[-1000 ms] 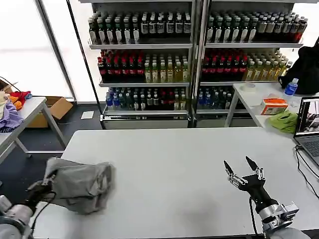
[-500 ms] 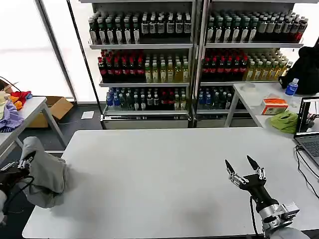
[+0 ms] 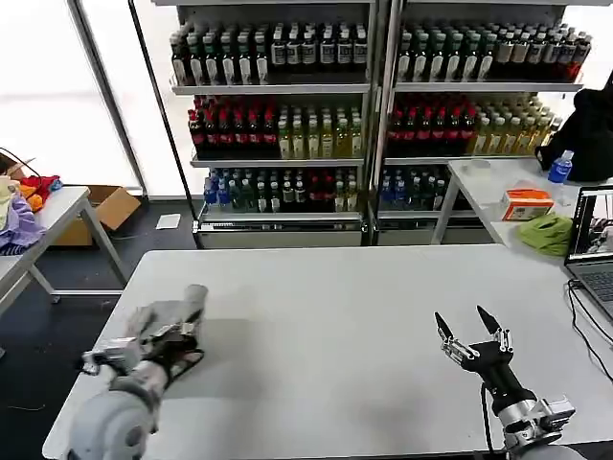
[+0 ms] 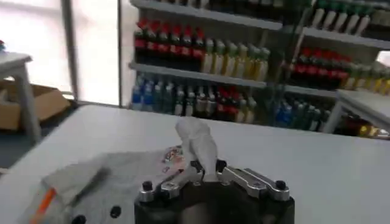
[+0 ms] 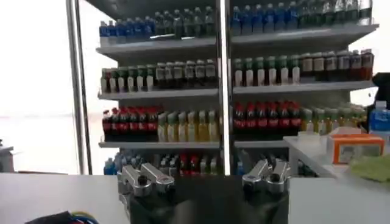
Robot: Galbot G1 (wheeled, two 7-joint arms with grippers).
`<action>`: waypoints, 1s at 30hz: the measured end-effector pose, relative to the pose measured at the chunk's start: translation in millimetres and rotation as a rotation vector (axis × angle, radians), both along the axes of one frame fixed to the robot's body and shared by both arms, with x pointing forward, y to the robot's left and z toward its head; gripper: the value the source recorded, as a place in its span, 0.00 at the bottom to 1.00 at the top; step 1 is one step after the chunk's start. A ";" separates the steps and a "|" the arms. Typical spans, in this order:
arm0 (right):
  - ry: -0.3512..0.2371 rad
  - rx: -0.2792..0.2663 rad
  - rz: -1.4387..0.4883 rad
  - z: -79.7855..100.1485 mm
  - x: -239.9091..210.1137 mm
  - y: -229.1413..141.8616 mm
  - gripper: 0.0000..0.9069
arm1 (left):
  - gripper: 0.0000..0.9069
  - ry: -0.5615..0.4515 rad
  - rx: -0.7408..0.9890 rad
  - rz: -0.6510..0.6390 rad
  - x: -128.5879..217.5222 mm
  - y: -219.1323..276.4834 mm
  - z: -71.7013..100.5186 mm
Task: Fold and organize the clothes.
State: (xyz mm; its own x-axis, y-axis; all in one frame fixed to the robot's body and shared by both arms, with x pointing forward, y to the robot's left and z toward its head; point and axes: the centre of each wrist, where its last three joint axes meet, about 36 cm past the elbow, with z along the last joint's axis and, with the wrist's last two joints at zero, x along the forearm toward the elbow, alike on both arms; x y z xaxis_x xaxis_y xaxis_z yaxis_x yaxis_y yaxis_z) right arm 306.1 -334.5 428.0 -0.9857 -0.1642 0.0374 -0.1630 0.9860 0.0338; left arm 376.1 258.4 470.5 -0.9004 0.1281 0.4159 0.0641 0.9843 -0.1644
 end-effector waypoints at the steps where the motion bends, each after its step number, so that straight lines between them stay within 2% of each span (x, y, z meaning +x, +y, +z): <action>1: 0.005 -0.004 -0.003 -0.8 0.0 0.5 1.00 | 0.01 0.006 -0.011 -0.016 3.6 -11.5 -1.1; 2: 0.012 -0.008 -0.005 -1.6 0.1 1.2 1.00 | 0.03 0.012 -0.023 -0.031 7.2 -22.7 -1.9; 3: 0.019 -0.010 -0.006 -2.4 0.2 2.2 1.00 | 0.18 0.020 -0.039 -0.049 10.7 -35.1 -2.7; 4: 0.027 -0.012 -0.007 -2.7 0.7 3.7 1.00 | 0.78 0.027 -0.056 -0.064 13.6 -45.0 -2.6; 5: 0.036 -0.013 -0.007 -2.9 1.3 5.4 1.00 | 1.00 0.034 -0.073 -0.074 16.9 -53.5 -2.0; 10: 0.088 0.008 0.008 0.3 4.9 18.3 1.00 | 1.00 0.092 -0.216 -0.137 26.5 -88.6 2.2; 16: 0.170 0.086 0.042 3.5 14.7 34.1 1.00 | 1.00 0.093 -0.423 -0.202 25.6 -112.1 15.5; 22: 0.246 0.181 0.102 2.0 31.0 69.2 1.00 | 1.00 0.009 -0.537 -0.227 23.4 -105.6 35.2; 30: 0.341 0.272 0.182 -10.7 55.0 135.4 1.00 | 1.00 -0.138 -0.580 -0.133 17.6 -57.0 52.6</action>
